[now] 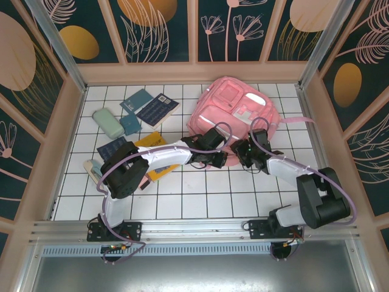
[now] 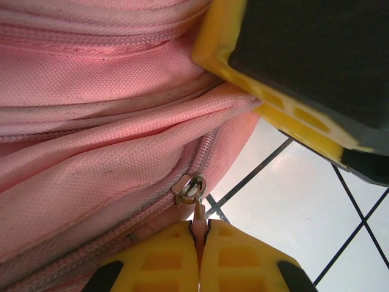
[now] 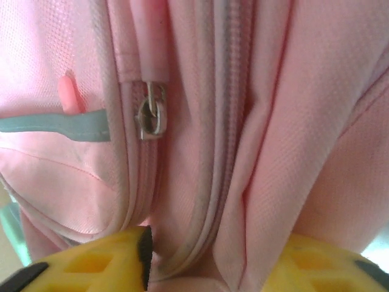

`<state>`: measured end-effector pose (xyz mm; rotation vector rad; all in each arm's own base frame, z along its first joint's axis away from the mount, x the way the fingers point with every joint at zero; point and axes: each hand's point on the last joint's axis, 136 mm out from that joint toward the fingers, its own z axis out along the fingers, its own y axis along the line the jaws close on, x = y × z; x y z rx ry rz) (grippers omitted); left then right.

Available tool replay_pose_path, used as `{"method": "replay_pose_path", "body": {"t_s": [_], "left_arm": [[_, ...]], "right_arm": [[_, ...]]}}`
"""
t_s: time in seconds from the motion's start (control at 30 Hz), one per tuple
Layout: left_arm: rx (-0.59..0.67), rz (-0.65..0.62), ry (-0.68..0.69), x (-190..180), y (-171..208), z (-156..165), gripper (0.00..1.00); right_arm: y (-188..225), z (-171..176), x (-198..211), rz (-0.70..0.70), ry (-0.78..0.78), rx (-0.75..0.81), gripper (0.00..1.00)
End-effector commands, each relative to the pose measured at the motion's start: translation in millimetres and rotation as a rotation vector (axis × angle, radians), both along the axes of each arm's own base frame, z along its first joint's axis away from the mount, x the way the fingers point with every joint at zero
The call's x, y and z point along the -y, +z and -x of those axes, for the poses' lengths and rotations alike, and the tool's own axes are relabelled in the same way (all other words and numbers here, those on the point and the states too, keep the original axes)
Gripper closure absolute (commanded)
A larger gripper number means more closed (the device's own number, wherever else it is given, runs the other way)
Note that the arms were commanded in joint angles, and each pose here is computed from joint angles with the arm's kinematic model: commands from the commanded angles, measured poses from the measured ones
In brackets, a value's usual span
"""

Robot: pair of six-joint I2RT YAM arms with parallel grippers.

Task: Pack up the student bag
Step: Open the student bag at the top-center of the table.

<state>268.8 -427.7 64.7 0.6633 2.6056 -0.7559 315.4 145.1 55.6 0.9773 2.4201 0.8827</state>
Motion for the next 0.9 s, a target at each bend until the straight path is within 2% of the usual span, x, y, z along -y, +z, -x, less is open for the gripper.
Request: {"method": "replay_pose_path", "body": {"t_s": [0.0,0.07,0.27,0.67,0.87], "left_arm": [[-0.015,-0.010,-0.019,1,2,10,1.00],[-0.004,-0.032,-0.007,-3,2,7,1.00],[0.027,-0.183,0.049,-38,-9,-8,1.00],[0.037,-0.377,0.205,-136,-22,-60,1.00],[0.056,-0.395,0.250,-157,-24,-91,1.00]], "right_arm": [[1,-12,-1,-0.005,-0.009,0.015,0.84],[-3,-11,4,0.025,-0.014,-0.003,1.00],[-6,-7,33,0.122,-0.055,-0.031,1.00],[1,-8,69,0.160,-0.086,-0.011,1.00],[7,-13,72,0.179,-0.072,0.012,1.00]]}}
